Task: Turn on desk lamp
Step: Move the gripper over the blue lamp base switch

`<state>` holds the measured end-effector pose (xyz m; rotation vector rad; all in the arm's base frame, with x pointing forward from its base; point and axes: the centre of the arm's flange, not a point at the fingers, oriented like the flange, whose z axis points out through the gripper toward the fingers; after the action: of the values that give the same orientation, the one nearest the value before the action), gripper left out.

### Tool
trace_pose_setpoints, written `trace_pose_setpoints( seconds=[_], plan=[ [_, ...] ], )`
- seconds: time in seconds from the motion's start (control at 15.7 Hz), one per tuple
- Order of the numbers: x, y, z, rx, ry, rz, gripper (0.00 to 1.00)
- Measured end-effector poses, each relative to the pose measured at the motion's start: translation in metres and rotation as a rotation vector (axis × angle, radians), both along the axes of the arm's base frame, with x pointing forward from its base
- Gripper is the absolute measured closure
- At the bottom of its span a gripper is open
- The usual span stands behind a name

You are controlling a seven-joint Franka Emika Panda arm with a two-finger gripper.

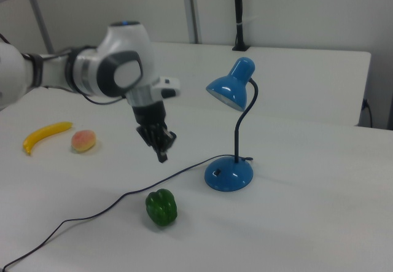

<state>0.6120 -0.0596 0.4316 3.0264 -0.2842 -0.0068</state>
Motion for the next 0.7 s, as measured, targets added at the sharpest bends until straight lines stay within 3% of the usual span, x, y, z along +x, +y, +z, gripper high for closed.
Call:
trace_pose_setpoints(
  seconds=[0.32,0.7],
  plan=[
    [0.015,-0.032,-0.051,0.000,-0.084,-0.100,0.99],
    [0.031,-0.058,-0.072,-0.004,-0.214,-0.137,0.99]
  ],
)
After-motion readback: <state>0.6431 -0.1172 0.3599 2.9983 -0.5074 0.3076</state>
